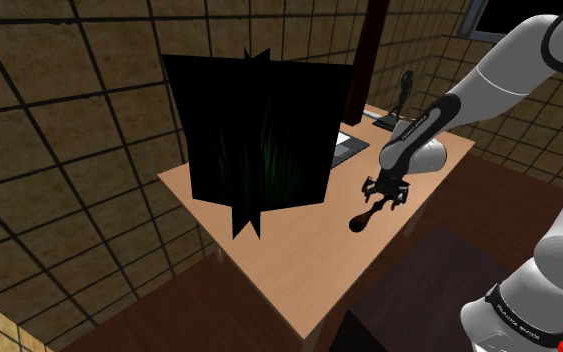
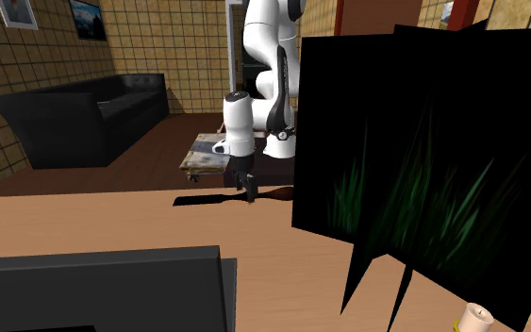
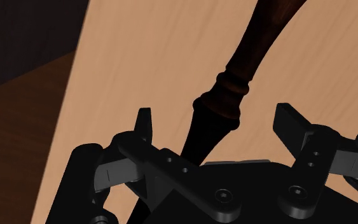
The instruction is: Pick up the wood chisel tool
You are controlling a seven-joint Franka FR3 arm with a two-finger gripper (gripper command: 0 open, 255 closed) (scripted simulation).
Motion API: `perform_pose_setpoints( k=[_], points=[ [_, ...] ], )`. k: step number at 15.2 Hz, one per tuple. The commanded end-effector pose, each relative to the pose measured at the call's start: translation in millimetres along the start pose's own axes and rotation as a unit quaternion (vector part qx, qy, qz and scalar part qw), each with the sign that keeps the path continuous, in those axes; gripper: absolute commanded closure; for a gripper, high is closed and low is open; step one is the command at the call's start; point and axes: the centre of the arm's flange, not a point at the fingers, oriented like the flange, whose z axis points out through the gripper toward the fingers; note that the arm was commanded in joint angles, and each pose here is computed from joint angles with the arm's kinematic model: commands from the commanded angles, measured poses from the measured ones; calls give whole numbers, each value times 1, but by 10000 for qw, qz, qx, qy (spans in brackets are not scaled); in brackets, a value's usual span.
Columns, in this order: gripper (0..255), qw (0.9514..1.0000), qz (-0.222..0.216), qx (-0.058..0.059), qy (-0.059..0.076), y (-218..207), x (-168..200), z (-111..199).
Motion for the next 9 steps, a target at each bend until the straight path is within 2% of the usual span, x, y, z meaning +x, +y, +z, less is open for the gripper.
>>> perform_pose_setpoints(
  k=[1,3,4,9],
  points=[
    [0,10000,2,2,2,0,1,12],
    [0,10000,2,2,2,0,1,12],
    [255,10000,2,2,2,1,1,13],
    [255,10000,1,2,2,0,0,13]
  ],
)
